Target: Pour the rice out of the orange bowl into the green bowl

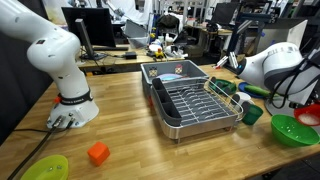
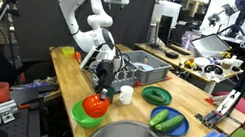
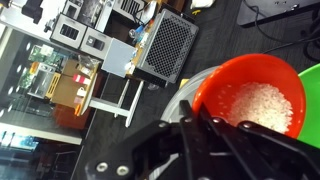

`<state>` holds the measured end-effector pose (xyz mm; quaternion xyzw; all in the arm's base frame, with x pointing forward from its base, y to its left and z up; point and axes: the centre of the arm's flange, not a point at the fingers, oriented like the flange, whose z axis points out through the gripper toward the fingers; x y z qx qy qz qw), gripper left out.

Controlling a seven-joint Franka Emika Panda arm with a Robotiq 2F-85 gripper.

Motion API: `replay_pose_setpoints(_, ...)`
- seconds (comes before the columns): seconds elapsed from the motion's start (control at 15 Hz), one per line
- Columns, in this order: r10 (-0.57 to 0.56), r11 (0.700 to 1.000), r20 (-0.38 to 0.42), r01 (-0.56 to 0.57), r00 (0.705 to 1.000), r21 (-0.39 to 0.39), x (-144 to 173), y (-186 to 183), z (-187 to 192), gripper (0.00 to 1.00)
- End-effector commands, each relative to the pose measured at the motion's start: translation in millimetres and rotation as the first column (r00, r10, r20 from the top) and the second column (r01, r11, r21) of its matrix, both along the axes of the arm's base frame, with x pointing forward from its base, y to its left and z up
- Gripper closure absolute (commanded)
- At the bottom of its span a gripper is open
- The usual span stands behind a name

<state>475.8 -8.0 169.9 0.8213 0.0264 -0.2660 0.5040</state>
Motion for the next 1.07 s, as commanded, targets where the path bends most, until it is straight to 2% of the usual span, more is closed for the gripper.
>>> replay_pose_setpoints(0.0, 0.000, 1.000, 0.000, 0.000, 1.000, 0.000, 0.0, 0.0, 0.0, 0.92)
replay_pose_setpoints(0.4, 0.000, 1.000, 0.000, 0.000, 1.000, 0.000, 0.0, 0.0, 0.0, 0.92)
replay_pose_setpoints(0.47, 0.000, 1.000, 0.000, 0.000, 1.000, 0.000, 0.0, 0.0, 0.0, 0.98)
replay_pose_setpoints(0.6, 0.009, 1.000, -0.001, -0.009, 1.000, -0.002, -1.9, 4.9, 1.3, 0.98)
replay_pose_setpoints(0.87, 0.032, 0.999, -0.011, -0.032, 0.999, -0.019, -7.0, 19.7, 0.0, 0.98)
replay_pose_setpoints(1.0, 0.034, 0.998, -0.023, -0.035, 0.999, -0.055, -9.5, 28.5, -3.0, 0.98)
